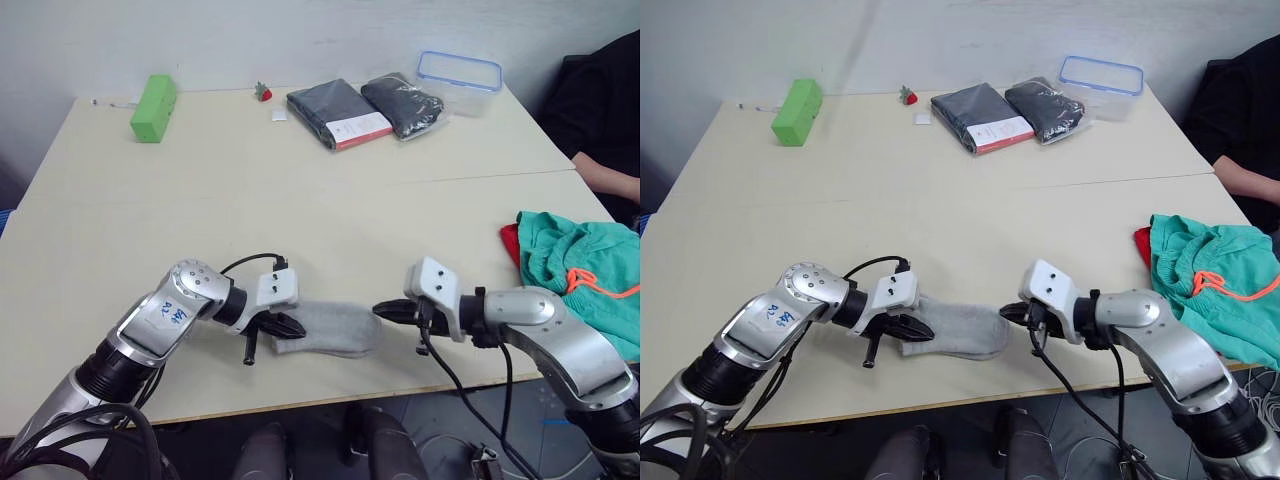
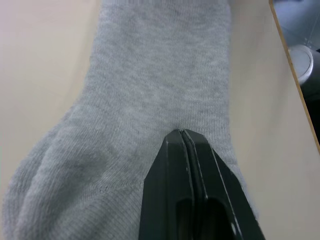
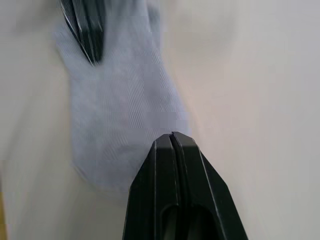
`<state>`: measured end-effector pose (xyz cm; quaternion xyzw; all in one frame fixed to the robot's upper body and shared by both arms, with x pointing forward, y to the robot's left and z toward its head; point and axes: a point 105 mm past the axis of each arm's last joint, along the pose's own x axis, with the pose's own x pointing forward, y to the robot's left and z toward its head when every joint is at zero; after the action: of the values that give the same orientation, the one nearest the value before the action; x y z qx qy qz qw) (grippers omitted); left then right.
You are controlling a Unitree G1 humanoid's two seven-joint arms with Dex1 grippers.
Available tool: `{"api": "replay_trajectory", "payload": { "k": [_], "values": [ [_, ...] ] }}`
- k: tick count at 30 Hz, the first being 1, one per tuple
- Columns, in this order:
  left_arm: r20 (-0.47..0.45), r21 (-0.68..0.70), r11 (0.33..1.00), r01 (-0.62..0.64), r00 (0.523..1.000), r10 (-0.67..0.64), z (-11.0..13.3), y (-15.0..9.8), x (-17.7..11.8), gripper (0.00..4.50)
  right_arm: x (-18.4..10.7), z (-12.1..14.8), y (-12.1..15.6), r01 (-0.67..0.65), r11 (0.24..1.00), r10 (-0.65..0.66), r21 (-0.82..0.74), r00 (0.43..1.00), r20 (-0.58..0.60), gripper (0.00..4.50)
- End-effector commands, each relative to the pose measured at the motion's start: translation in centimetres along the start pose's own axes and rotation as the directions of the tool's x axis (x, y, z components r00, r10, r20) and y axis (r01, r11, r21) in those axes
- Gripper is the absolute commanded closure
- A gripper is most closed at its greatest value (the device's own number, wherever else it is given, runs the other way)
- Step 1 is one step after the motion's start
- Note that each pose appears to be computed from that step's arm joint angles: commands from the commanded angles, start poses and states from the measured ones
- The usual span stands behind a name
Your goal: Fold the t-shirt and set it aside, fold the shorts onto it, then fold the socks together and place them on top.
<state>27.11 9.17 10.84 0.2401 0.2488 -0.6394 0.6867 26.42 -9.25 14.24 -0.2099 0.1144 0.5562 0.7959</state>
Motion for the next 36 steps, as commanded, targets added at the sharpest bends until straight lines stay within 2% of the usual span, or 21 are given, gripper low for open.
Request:
{"api": "replay_trajectory", "payload": {
  "k": [1, 4, 7, 13, 19, 23, 26, 28, 30, 33, 36],
  "values": [
    [0.004, 0.006, 1.000, 0.011, 1.000, -0.011, 0.3, -0.2, 0.3, 4.47, 2.0, -1.4, 1.5, -0.057, 0.996, 0.052, -0.063, 0.996, -0.075, 4.50],
    [-0.006, 0.013, 1.000, 0.011, 1.000, -0.011, 0.1, -0.2, 0.4, 4.47, 2.5, -4.2, 1.8, -0.069, 0.992, 0.048, -0.104, 0.982, -0.185, 4.50],
    [-0.010, 0.010, 1.000, -0.001, 1.000, 0.001, 0.0, 0.1, 0.3, 4.47, 1.3, -6.2, 1.9, -0.085, 0.986, 0.045, -0.142, 0.964, -0.262, 4.50],
    [0.010, 0.001, 1.000, -0.015, 1.000, 0.015, 0.3, 0.3, 0.5, 4.47, 1.1, -6.4, 0.5, -0.005, 0.982, -0.042, -0.189, 0.969, -0.243, 4.50],
    [0.061, -0.035, 0.998, -0.055, 0.997, 0.057, 1.2, 0.7, 1.1, 4.47, 1.7, -6.2, -2.4, 0.072, 0.956, -0.138, -0.283, 0.965, -0.221, 4.50],
    [0.070, -0.050, 0.996, -0.076, 0.994, 0.080, 1.5, 0.9, 1.3, 4.47, 1.5, -5.4, -3.7, 0.082, 0.952, -0.143, -0.294, 0.971, -0.193, 4.50],
    [0.083, -0.049, 0.996, -0.075, 0.993, 0.079, 1.9, 0.8, 1.0, 4.47, 1.1, -3.7, -3.1, 0.048, 0.973, -0.076, -0.224, 0.990, -0.119, 4.50],
    [0.110, -0.027, 0.998, -0.062, 0.992, 0.065, 2.6, 0.5, 0.4, 4.47, 0.2, -1.9, -2.8, 0.042, 0.992, -0.047, -0.117, 0.998, -0.039, 4.50],
    [0.194, -0.017, 1.000, -0.027, 0.981, 0.029, 4.6, 0.1, -1.3, 4.47, -1.3, -0.4, -2.9, 0.065, 0.997, -0.064, -0.036, 0.998, 0.010, 4.50],
    [0.261, -0.003, 1.000, 0.014, 0.965, -0.013, 6.2, -0.4, -2.8, 4.47, -3.1, 0.1, -1.8, 0.051, 0.997, -0.052, 0.057, 0.998, 0.018, 4.50],
    [0.229, 0.001, 1.000, -0.015, 0.973, 0.014, 5.9, 0.6, -2.3, 4.47, -4.6, -0.4, -0.1, 0.047, 0.987, -0.046, 0.151, 0.999, -0.009, 4.50]
  ]
}}
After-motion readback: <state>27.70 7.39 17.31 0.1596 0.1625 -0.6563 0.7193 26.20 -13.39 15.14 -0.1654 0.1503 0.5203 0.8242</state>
